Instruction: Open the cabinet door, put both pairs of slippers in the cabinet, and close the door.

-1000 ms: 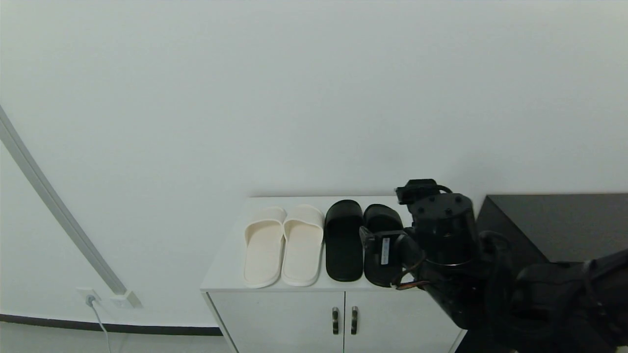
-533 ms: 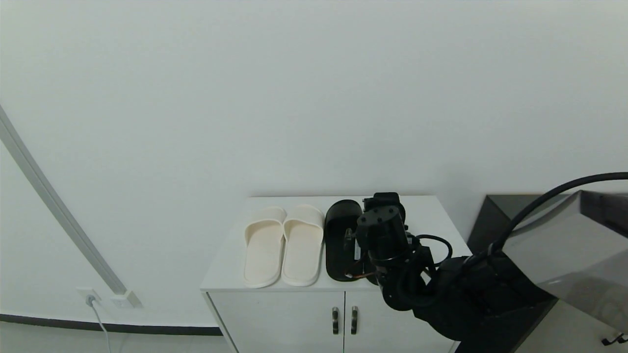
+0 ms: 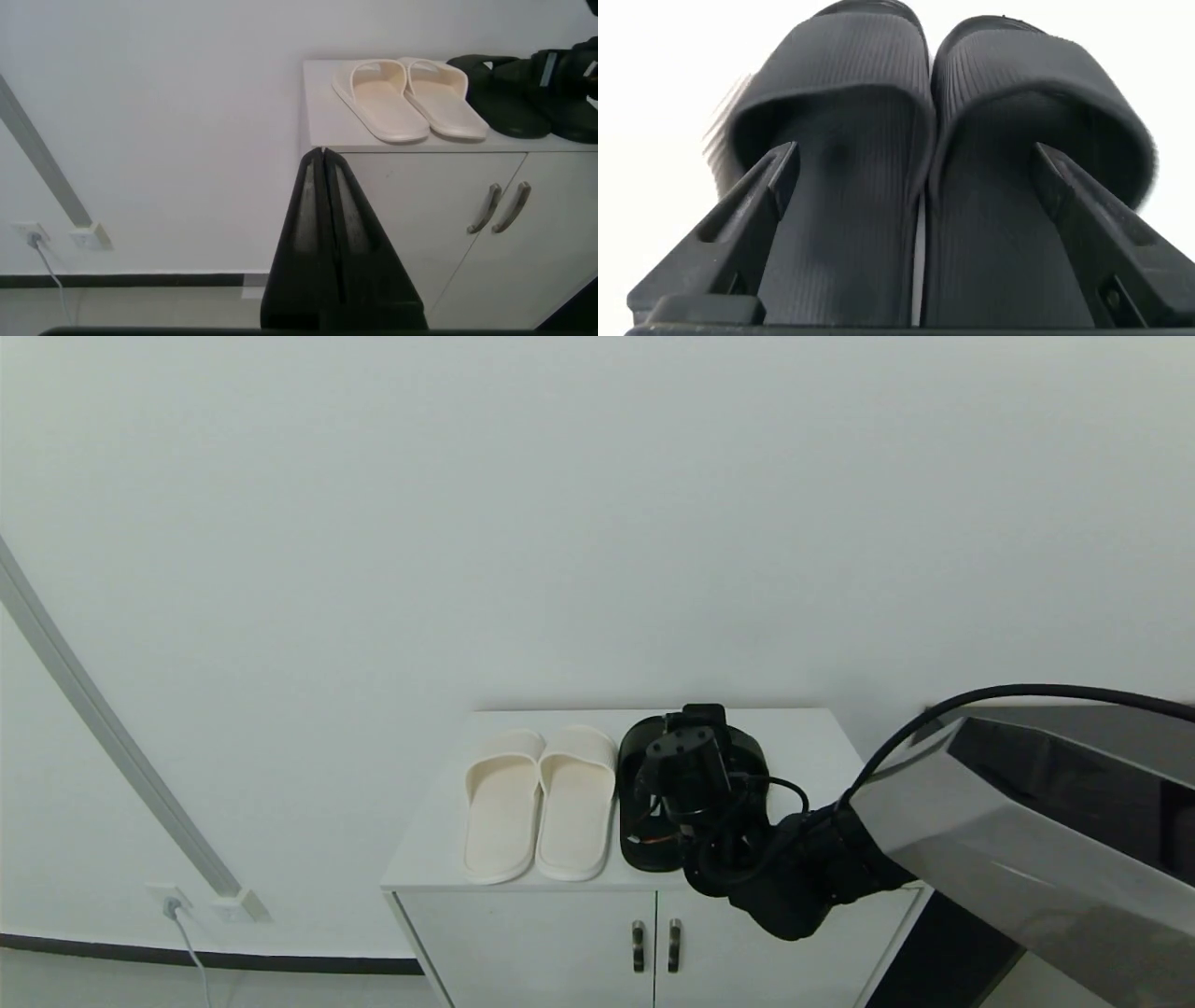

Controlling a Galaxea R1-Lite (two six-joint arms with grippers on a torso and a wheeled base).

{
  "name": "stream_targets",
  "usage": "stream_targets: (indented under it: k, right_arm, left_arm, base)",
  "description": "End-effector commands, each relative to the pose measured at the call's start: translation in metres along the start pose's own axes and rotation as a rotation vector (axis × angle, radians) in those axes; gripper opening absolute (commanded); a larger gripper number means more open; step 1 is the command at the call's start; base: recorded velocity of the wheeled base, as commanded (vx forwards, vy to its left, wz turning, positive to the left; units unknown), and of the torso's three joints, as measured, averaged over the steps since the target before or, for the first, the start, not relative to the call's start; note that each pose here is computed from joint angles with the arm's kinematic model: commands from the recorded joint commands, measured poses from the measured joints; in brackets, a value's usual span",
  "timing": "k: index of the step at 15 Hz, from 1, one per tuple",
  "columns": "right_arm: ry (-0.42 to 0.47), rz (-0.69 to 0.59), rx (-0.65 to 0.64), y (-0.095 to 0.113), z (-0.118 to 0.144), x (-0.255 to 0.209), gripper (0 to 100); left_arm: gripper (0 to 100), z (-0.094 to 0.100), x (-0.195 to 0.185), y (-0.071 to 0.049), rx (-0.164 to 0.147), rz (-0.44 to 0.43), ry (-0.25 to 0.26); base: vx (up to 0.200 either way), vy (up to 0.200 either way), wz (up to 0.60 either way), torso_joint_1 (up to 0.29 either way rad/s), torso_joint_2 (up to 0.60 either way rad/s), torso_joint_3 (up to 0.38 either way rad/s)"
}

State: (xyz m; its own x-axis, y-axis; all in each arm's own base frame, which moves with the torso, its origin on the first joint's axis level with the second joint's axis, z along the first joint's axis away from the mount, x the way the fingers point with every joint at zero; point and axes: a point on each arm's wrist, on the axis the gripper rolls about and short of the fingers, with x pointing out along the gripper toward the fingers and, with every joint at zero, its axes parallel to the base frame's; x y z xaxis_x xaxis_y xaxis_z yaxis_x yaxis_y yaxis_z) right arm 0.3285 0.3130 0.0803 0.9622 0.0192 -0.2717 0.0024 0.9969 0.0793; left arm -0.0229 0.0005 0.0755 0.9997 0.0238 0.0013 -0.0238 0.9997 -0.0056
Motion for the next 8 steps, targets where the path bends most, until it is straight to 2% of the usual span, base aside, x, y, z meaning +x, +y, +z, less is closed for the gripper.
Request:
stream_targets:
  k: [1, 8]
  right_arm:
    - [0.008, -0.011, -0.006, 0.004, -0.012, 0.015, 100]
    - [0.004, -0.045, 0.002, 0.006, -0.011, 0.041, 100]
  left_arm:
    - [0, 0.0, 0.0, 0.0, -0.001, -0.001, 0.001]
    - [0, 0.0, 0.0, 0.0, -0.001, -0.001, 0.001]
  base:
    - [0.0, 0.0, 0.0, 0.0, 0.0, 0.0]
    - [0.0, 0.0, 0.0, 0.0, 0.0, 0.0]
